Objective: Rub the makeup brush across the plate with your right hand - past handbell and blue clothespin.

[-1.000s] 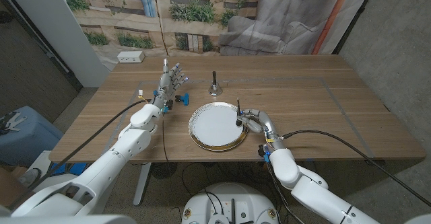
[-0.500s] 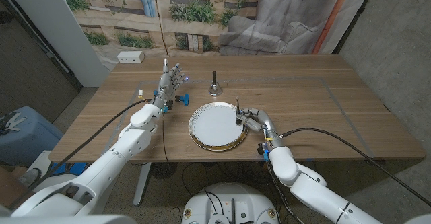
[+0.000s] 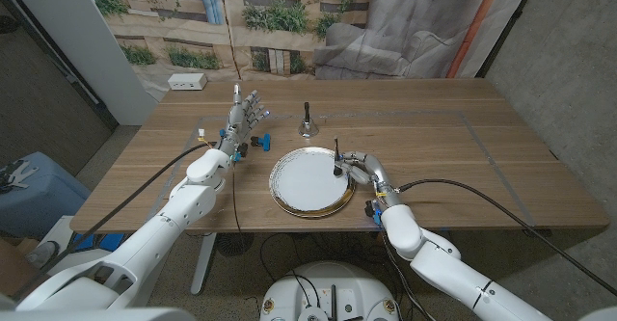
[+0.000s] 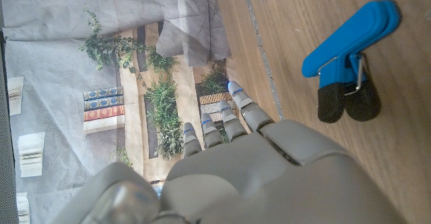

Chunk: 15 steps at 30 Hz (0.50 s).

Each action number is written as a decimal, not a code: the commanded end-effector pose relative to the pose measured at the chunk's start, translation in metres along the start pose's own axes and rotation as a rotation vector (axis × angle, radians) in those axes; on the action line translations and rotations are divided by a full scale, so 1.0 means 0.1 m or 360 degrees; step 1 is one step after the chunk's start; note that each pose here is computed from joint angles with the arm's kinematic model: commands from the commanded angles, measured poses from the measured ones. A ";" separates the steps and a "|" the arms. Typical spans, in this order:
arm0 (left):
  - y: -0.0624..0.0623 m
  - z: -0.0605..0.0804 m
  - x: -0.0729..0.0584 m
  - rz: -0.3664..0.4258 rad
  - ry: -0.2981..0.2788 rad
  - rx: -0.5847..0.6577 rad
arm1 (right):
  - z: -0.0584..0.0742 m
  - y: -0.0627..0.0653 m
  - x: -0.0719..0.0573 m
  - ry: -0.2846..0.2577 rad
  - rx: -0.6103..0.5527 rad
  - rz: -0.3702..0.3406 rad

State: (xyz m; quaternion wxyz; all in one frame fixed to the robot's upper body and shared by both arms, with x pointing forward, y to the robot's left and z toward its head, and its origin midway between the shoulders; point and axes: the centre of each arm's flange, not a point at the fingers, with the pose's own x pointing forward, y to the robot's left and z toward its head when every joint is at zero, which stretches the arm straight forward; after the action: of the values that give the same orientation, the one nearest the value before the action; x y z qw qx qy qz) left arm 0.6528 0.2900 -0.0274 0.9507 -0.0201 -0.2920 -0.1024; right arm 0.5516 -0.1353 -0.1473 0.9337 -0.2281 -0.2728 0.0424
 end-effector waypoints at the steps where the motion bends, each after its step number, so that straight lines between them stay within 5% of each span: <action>1: 0.00 0.00 0.00 0.0000 0.0000 0.0000 | 0.00 0.01 0.11 -0.0021 0.0004 0.0022; 15: 0.00 0.00 0.00 0.0000 0.0000 0.0000 | -0.01 0.03 0.19 -0.0041 0.0024 0.0024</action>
State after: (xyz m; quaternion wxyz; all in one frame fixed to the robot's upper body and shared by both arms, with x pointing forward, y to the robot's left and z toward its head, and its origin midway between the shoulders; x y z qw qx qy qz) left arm 0.6527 0.2900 -0.0273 0.9507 -0.0201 -0.2921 -0.1024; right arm 0.5628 -0.1315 -0.1428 0.9322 -0.2262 -0.2781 0.0504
